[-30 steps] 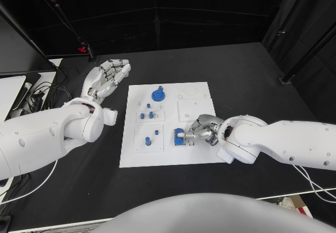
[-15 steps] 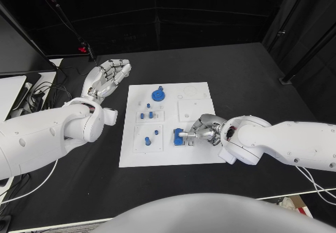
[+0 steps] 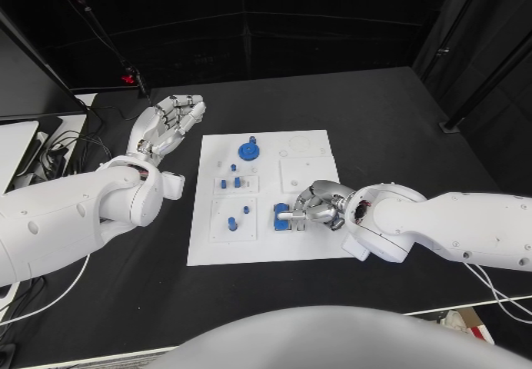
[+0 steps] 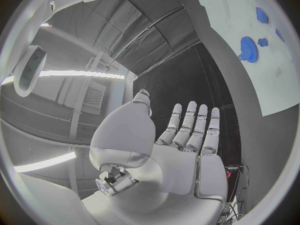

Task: Assemble the parts on the task board

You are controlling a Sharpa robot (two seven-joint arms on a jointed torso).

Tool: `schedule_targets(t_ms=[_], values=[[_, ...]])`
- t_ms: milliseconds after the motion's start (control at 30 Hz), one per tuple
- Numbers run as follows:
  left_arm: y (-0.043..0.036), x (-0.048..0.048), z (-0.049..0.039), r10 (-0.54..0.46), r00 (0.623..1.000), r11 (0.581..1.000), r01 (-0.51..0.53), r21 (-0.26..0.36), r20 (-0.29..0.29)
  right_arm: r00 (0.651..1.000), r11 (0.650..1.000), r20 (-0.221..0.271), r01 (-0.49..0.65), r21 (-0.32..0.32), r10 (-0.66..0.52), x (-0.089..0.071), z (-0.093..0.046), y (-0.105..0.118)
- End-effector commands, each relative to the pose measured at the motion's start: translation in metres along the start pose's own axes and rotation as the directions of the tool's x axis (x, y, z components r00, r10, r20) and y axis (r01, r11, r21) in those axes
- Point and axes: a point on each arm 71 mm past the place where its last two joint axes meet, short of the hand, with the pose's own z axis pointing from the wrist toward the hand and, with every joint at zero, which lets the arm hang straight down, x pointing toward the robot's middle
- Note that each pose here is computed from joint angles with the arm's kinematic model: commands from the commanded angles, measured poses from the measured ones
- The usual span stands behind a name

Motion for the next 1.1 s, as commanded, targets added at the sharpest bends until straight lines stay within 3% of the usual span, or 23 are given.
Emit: schedule_targets(t_ms=[33,767,1100], values=[[-0.0066,0.0009,0.0005,-0.007,1.0,0.997,0.008,0.082,-0.008,0.999,0.999,-0.022,0.042,0.005,-0.042,0.0022,0.0009,0.0015],[-0.0065,0.0018,0.0007,-0.009,1.0,0.997,0.01,0.08,-0.011,0.997,0.997,0.007,0.076,0.031,-0.076,-0.0001,0.0076,0.0001],[-0.0064,0.002,0.001,-0.01,1.0,0.997,0.01,0.08,-0.011,0.995,0.994,-0.027,0.097,0.053,-0.096,0.0011,0.0076,-0.0028]])
